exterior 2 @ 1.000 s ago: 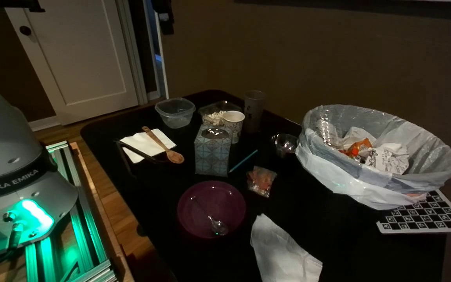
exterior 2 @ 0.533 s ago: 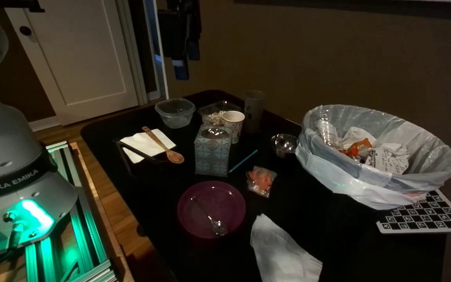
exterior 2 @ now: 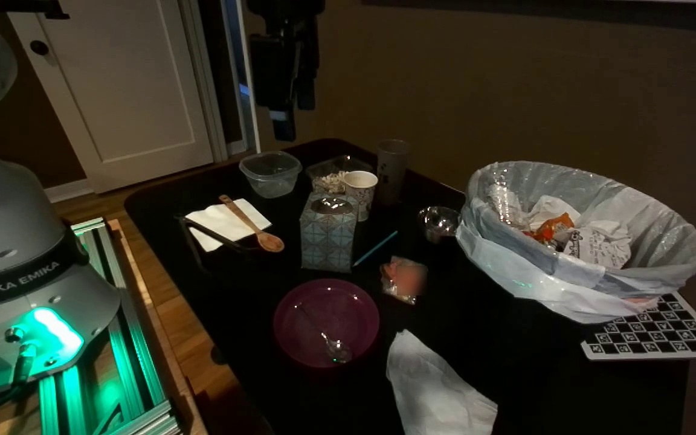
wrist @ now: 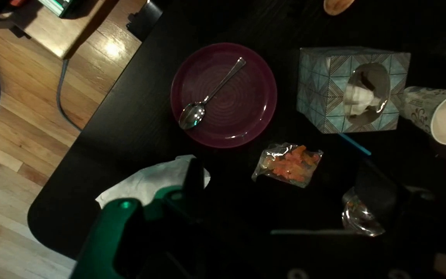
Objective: Use the tissue to wipe the plate then put it in the rubbish bin
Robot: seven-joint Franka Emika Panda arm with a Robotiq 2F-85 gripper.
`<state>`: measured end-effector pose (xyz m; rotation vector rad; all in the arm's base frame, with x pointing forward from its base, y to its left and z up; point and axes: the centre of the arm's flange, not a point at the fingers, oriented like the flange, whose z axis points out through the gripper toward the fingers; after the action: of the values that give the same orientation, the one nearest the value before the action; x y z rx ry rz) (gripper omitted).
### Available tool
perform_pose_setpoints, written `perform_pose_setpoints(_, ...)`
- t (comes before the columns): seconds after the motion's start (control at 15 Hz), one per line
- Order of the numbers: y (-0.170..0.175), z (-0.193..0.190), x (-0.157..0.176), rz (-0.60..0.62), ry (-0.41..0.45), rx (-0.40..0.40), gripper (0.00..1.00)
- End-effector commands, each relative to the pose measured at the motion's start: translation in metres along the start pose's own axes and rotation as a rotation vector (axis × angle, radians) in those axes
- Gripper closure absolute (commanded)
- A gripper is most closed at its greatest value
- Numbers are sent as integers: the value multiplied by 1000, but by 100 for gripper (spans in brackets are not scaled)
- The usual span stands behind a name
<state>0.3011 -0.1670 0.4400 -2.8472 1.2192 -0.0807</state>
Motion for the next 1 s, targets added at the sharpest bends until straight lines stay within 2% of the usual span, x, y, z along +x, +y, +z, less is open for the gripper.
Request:
perform_pose_setpoints(0.0,-9,22,10,-104,66,-84,0)
perform_pose_setpoints(0.13,-10,36,17,-204,118,-124,0)
perform_pose_setpoints(0.47,1,81,41,-370,163,-99,0)
perform_pose_setpoints(0.67,21,109,58,-389,176,-77,0)
perform_pose_setpoints(0.93,55,147,79,-363,141,-57,0)
